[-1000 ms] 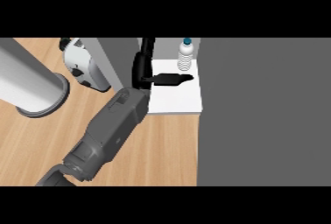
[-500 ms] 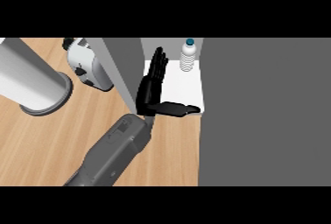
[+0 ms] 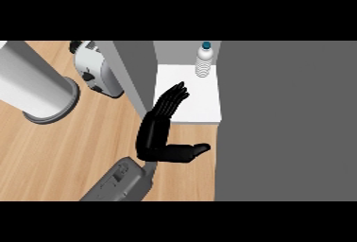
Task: Pick up the bottled water, place it into the cabinet and close the cabinet
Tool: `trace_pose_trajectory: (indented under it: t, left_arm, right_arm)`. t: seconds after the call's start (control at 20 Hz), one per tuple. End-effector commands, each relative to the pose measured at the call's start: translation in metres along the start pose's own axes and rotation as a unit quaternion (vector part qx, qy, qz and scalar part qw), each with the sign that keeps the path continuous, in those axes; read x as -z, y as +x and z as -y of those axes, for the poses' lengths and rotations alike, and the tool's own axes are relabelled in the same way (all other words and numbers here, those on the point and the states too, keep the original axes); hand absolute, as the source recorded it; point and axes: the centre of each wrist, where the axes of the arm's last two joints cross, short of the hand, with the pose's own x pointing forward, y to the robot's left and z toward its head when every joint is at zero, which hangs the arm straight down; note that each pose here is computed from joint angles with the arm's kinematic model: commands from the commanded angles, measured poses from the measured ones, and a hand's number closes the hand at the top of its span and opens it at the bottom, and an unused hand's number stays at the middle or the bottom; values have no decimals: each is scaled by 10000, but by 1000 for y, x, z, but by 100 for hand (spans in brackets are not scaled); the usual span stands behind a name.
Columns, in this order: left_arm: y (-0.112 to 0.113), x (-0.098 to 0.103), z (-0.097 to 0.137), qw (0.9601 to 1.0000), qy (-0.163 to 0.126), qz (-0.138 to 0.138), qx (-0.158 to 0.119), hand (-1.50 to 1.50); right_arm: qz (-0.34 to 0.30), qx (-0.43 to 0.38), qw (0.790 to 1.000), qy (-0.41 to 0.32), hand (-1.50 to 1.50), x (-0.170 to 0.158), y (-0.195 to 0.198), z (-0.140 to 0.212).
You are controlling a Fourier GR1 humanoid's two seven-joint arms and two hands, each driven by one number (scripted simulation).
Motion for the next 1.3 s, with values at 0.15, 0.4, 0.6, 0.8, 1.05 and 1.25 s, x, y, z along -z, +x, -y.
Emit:
trace_pose_trajectory:
  t: [0.15, 0.4, 0.6, 0.8, 1.05, 1.25]
  left_arm:
    - [19, -47, -12, 9993, -30, -316, -181, 150]
    - [40, -81, -40, 9995, 191, -236, -55, -150]
    - [62, -80, -52, 9985, 523, -111, 67, -150]
    - [87, -96, -79, 9972, 749, 3, 7, -150]
    - [91, -125, -98, 9953, 934, 137, -210, -150]
    - [111, -128, -109, 9943, 1031, 82, -240, -150]
  right_arm:
    - [-452, -688, 9872, 1367, 150, 1, 27, 0]
    - [-356, -708, 9768, 1989, 150, 12, 45, -14]
    - [16, -787, 9659, 2465, 150, 10, 57, -17]
    - [-3, -691, 9615, 2660, 150, 9, 59, -30]
    - [-178, -382, 9340, 3549, 150, 14, 68, -51]
    - [14, -402, 9244, 3794, 150, 21, 73, -61]
